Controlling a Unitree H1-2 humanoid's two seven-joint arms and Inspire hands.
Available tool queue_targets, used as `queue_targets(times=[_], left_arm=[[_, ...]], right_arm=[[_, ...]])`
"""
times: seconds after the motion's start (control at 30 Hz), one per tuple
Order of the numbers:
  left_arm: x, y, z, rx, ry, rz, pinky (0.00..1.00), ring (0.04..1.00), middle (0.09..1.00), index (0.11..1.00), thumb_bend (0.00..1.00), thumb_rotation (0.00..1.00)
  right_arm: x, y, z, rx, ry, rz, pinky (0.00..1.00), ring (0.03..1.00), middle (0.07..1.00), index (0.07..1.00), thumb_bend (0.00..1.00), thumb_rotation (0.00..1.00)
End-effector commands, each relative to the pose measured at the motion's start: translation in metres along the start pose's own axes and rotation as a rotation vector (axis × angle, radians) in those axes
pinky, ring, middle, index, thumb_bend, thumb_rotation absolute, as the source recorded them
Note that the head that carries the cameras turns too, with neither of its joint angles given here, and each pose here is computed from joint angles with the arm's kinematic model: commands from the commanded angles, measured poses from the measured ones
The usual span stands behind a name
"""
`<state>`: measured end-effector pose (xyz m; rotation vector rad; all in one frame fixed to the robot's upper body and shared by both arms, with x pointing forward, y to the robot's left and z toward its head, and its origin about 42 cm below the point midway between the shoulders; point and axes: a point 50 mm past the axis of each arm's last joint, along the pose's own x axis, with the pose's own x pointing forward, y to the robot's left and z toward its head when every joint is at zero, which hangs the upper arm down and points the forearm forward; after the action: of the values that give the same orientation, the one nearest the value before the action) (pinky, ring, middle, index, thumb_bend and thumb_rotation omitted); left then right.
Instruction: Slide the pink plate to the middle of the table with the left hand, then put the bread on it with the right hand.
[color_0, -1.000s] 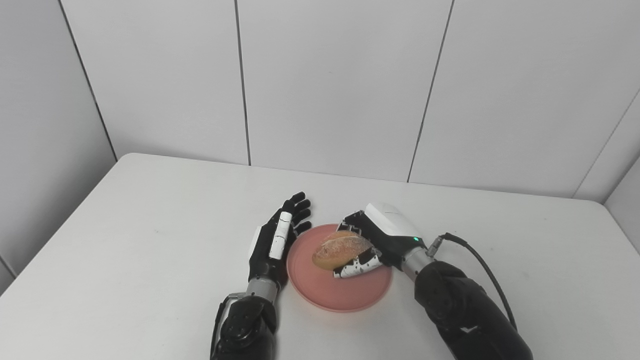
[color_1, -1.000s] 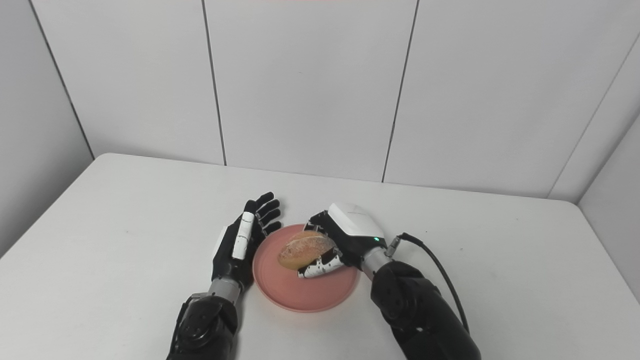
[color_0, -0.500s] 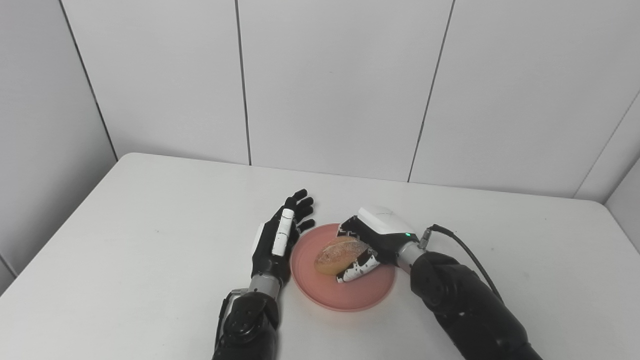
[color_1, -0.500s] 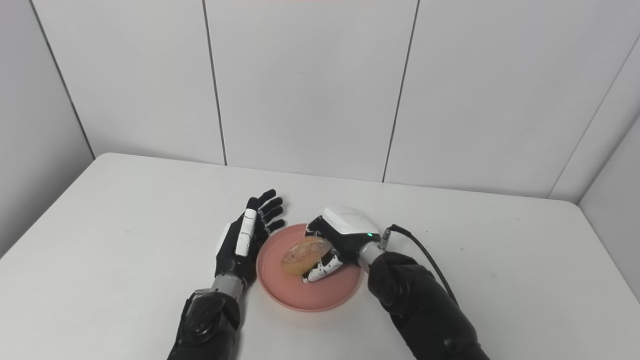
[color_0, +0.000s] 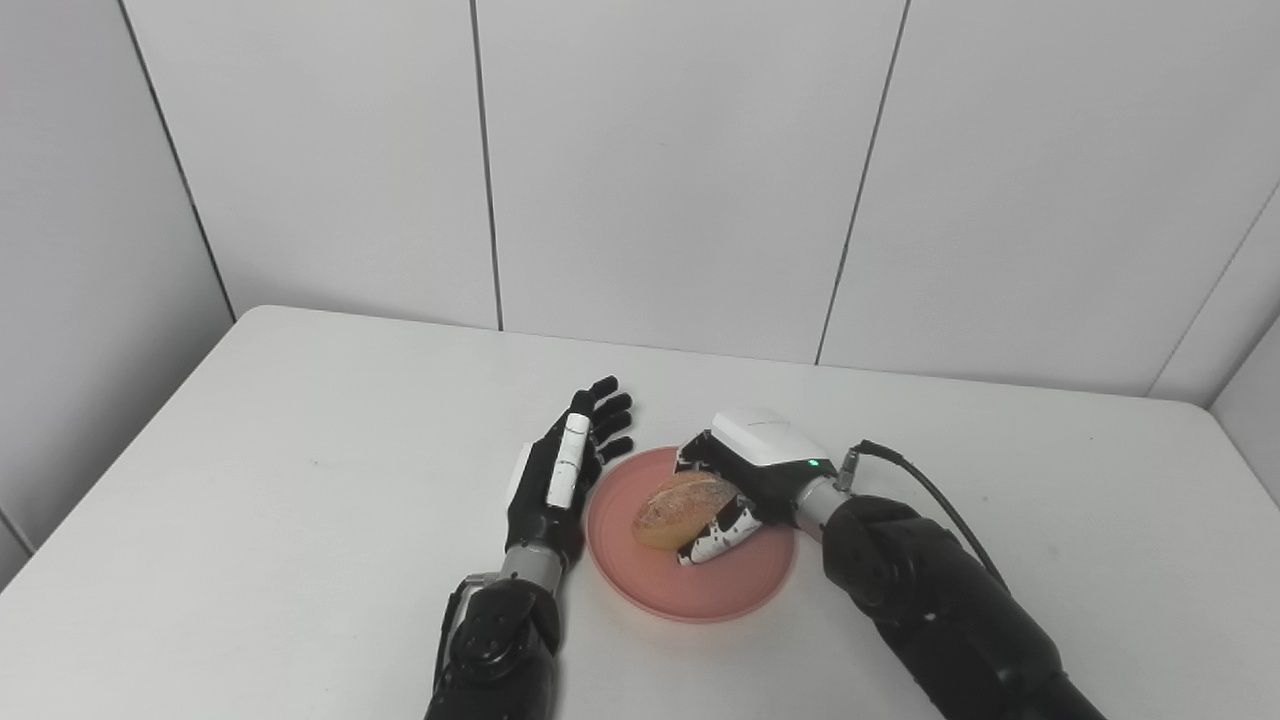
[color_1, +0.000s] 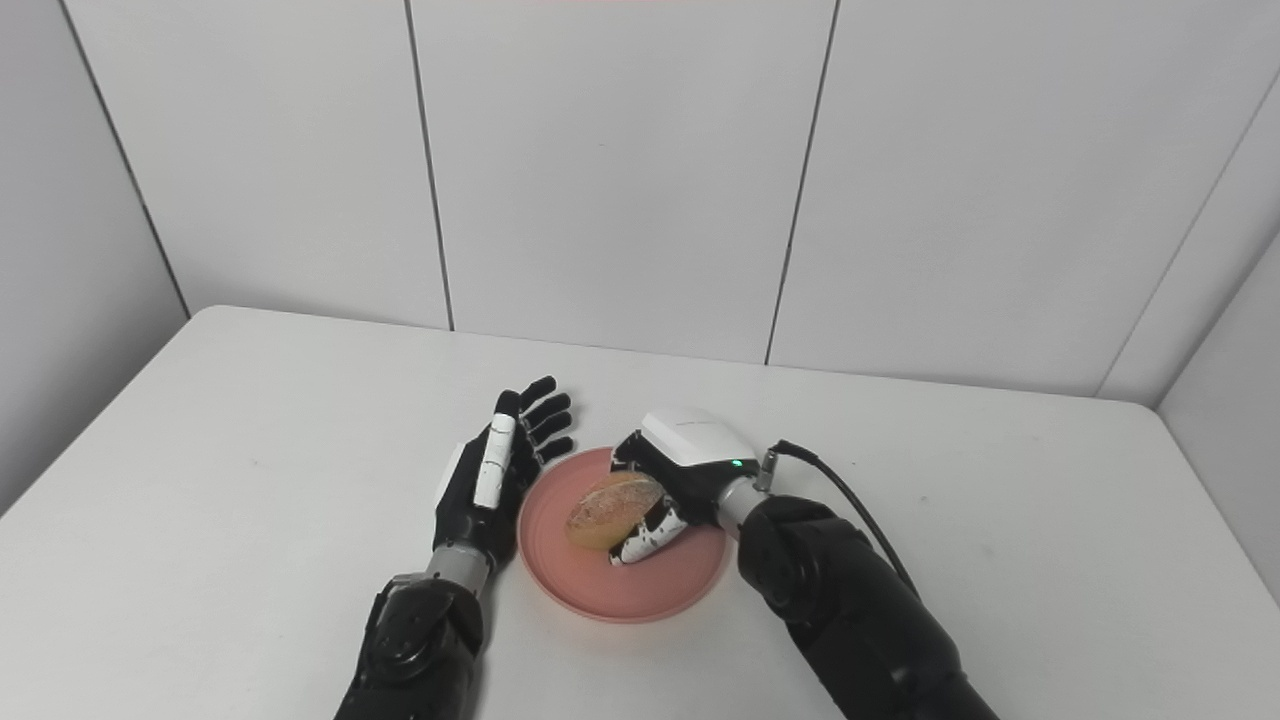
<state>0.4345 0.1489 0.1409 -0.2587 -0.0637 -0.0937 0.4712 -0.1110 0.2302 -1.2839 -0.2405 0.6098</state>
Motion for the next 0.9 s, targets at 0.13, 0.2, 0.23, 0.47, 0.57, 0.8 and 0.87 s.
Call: queue_targets(times=[0.13,0.2,0.23,0.47,0.57,0.8,0.87], left_arm=[[-0.008,0.005,-0.017,-0.027,0.09,0.018,0.82,0.838,0.801,0.783,0.79,0.86],[-0.008,0.005,-0.017,-0.026,0.091,0.014,0.83,0.842,0.804,0.785,0.79,0.86],[-0.008,0.004,-0.018,-0.028,0.092,0.013,0.81,0.841,0.805,0.786,0.79,0.86],[-0.008,0.004,-0.017,-0.032,0.094,0.01,0.82,0.835,0.8,0.781,0.79,0.85],[-0.009,0.004,-0.017,-0.032,0.092,0.009,0.82,0.832,0.782,0.781,0.79,0.85],[-0.01,0.006,-0.017,-0.036,0.097,0.011,0.83,0.826,0.768,0.787,0.81,0.85],[-0.01,0.007,-0.017,-0.039,0.099,0.013,0.83,0.83,0.768,0.781,0.81,0.84]], right_arm=[[-0.003,-0.042,-0.005,-0.031,-0.081,-0.027,0.53,0.619,0.679,0.76,1.0,0.73],[-0.004,-0.047,-0.007,-0.031,-0.092,-0.025,0.58,0.672,0.721,0.777,1.0,0.76],[-0.005,-0.05,-0.008,-0.029,-0.097,-0.025,0.6,0.689,0.735,0.781,1.0,0.77],[-0.007,-0.062,-0.01,0.008,-0.12,-0.033,0.58,0.683,0.744,0.791,1.0,0.78],[-0.008,-0.069,-0.011,0.034,-0.124,-0.037,0.6,0.7,0.755,0.794,1.0,0.76],[-0.012,-0.087,-0.013,0.061,-0.16,-0.081,0.62,0.71,0.755,0.793,1.0,0.83],[-0.014,-0.092,-0.014,0.117,-0.174,-0.095,0.64,0.72,0.756,0.791,1.0,0.82]])
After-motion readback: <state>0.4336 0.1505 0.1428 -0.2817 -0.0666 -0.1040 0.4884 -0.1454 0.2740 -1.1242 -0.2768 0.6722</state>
